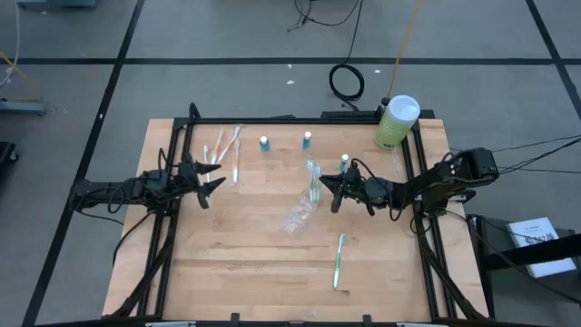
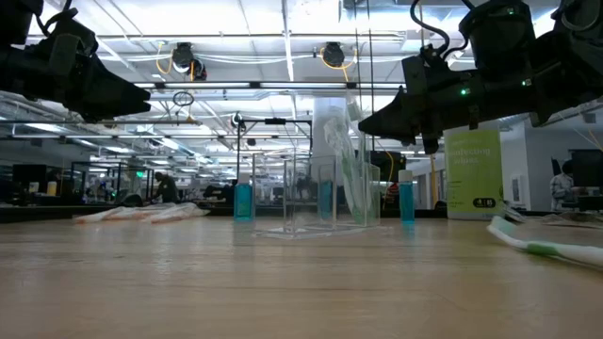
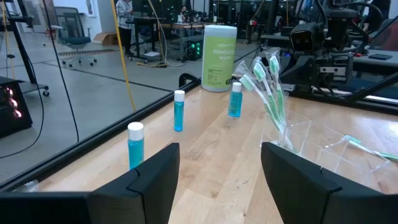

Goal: Pick & Place toothbrushing station
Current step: Put the green toothbrush into the transparent organizer

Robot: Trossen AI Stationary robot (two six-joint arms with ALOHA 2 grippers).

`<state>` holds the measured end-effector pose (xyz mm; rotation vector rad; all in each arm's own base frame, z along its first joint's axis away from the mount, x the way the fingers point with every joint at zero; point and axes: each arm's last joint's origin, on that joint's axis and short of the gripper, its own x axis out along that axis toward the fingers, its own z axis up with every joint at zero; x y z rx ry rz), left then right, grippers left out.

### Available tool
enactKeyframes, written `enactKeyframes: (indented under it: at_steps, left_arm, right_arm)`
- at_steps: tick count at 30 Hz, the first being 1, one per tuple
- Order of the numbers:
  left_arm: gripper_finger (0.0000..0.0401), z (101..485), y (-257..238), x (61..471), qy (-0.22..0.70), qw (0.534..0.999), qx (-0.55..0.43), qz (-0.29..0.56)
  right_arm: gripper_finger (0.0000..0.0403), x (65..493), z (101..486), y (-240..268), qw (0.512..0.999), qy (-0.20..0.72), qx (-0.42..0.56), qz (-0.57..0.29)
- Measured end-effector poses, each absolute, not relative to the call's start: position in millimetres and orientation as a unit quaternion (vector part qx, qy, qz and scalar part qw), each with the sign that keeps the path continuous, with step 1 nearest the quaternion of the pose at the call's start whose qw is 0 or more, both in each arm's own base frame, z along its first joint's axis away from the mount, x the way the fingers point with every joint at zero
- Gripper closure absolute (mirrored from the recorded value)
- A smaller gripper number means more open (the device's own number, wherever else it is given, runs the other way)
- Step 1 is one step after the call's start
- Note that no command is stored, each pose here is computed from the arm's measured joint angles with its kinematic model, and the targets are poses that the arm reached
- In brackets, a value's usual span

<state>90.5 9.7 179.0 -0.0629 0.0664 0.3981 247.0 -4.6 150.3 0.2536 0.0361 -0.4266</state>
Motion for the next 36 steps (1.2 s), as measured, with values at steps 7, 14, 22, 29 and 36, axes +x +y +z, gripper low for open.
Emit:
enactKeyframes:
  at_steps: [7, 14, 22, 29, 36]
  left_arm:
    - [0.0167, 179.0, 9.7, 90.5, 0.033, 0.979, -0.031, 0.198]
    - [0.0167, 179.0, 9.7, 90.5, 0.033, 0.979, -0.031, 0.198]
    - [0.0167, 179.0, 9.7, 90.5, 0.033, 0.979, -0.031, 0.197]
    - [0.0167, 179.0, 9.7, 90.5, 0.033, 0.979, -0.031, 0.198]
    - [0.0167, 179.0, 9.7, 90.5, 0.033, 0.979, -0.031, 0.198]
  right_arm:
    - [0.0374, 247.1, 150.5, -4.5, 0.969, 0.016, 0.129, -0.209]
    - [0.0338, 247.2, 150.5, -4.5, 0.968, 0.014, 0.138, -0.209]
    - [0.0254, 247.1, 150.1, -4.0, 0.971, 0.020, 0.117, -0.208]
    - [0.0201, 243.2, 171.0, -3.6, 0.976, -0.019, 0.085, -0.200]
    - [0.0187, 233.0, 198.9, 19.5, 0.989, -0.064, 0.112, -0.067]
